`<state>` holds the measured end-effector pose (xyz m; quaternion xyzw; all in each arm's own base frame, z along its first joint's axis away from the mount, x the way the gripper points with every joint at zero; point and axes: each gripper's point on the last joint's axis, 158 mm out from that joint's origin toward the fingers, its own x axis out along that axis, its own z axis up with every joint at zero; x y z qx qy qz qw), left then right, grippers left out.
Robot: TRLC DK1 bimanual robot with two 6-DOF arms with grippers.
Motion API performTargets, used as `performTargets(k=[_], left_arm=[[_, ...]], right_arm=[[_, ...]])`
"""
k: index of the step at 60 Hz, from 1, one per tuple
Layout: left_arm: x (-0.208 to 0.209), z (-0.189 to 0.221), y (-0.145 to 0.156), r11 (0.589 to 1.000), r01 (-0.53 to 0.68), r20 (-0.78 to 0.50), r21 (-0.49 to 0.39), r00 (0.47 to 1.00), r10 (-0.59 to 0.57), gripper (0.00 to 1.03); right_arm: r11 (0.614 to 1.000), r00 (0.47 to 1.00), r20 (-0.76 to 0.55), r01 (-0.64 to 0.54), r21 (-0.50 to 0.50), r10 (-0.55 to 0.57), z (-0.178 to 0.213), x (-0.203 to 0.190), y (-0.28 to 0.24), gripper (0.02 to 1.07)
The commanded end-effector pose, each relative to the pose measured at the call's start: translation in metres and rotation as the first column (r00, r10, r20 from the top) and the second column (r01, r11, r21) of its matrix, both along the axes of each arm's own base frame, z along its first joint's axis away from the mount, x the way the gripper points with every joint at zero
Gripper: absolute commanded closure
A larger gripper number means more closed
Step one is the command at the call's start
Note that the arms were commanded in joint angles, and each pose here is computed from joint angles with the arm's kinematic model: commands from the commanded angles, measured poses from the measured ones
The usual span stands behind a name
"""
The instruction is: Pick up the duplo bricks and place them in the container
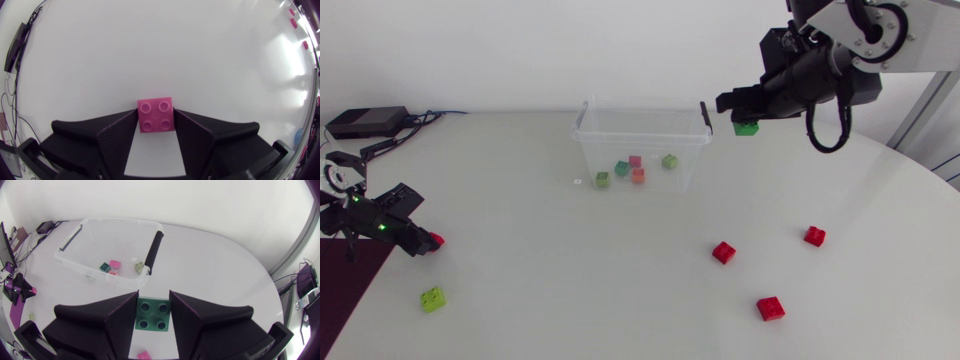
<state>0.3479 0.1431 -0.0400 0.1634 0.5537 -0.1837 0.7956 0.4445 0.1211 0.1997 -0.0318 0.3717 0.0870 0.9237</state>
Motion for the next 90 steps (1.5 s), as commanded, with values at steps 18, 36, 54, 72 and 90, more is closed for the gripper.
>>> performTargets(k=[18,36,54,72,90], left_arm=[[-0.008,0.058,-0.045,0.996,0.065,0.086,-0.065,0.995,-0.059,0.72],[0.002,0.128,-0.108,0.986,0.141,0.219,-0.091,0.969,-0.119,0.72],[0.039,0.189,-0.203,0.957,0.243,0.334,-0.161,0.926,-0.178,0.72],[0.101,0.23,-0.272,0.927,0.282,0.422,-0.248,0.893,-0.158,0.71],[0.15,0.234,-0.322,0.9,0.305,0.452,-0.31,0.881,-0.143,0.71]], right_arm=[[0.996,0.996,0.068,-0.069,0.054,0.066,0.001,0.052,0.065,0.75],[0.995,0.994,0.079,-0.085,0.06,0.08,-0.025,0.098,0.095,0.67],[0.999,0.998,0.047,-0.047,0.025,0.046,-0.034,0.106,0.094,0.1],[1.0,1.0,0.02,-0.009,-0.023,0.009,-0.023,0.038,0.051,0.08],[0.996,0.996,0.007,0.087,-0.019,-0.087,-0.035,-0.036,-0.019,0.08]])
